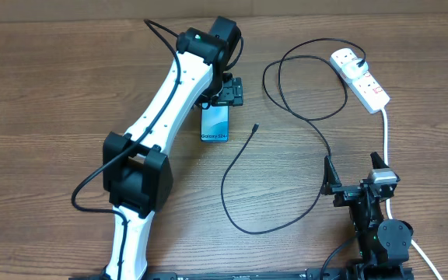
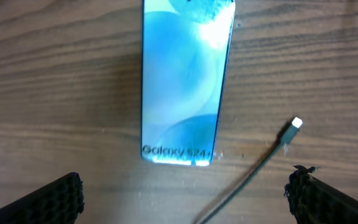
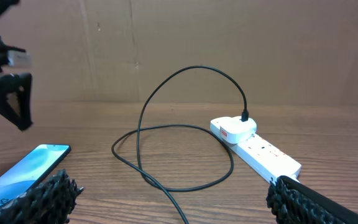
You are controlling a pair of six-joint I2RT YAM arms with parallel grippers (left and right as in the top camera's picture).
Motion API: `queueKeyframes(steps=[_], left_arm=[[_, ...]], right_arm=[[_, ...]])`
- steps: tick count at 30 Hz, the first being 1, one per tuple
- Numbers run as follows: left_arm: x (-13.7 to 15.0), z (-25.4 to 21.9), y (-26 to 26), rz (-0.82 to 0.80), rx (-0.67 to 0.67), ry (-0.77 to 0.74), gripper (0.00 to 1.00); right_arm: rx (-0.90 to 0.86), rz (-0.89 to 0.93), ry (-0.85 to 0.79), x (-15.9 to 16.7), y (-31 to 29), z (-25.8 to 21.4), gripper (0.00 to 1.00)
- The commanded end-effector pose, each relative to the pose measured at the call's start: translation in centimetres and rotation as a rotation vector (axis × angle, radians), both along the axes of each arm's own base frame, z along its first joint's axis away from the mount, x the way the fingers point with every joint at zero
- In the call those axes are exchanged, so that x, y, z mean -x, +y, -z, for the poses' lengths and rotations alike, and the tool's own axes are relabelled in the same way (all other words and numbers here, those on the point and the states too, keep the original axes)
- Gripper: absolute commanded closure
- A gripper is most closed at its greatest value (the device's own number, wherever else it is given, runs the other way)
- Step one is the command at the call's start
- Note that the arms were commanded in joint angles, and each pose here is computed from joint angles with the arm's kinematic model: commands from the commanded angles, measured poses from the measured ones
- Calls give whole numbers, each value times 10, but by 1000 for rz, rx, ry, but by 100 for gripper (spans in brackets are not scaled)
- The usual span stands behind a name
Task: Plug charger to phone and switch on socket
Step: 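Move the left gripper forward over the phone, then lower the left gripper and grasp the phone's bottom edge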
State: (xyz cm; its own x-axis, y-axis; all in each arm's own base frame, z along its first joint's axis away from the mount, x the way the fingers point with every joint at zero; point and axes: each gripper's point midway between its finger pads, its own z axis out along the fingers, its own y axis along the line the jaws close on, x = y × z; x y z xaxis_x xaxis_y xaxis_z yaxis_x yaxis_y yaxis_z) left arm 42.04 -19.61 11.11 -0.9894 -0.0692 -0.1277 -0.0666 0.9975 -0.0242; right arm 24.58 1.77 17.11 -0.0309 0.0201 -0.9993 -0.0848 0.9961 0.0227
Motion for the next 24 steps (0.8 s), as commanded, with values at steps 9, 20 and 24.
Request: queueKeyframes(steps=[9,20,24], left_arm=[[-23,38,-4,-10,-26,-13,0],[-36,44,-3,-21,-15,-47,0],[-37,47,4,20,-25,-38,0]], right_arm=[[1,0,-4,0,0,2,0],[1,0,-4,0,0,2,0],[1,0,-4,0,0,2,0]])
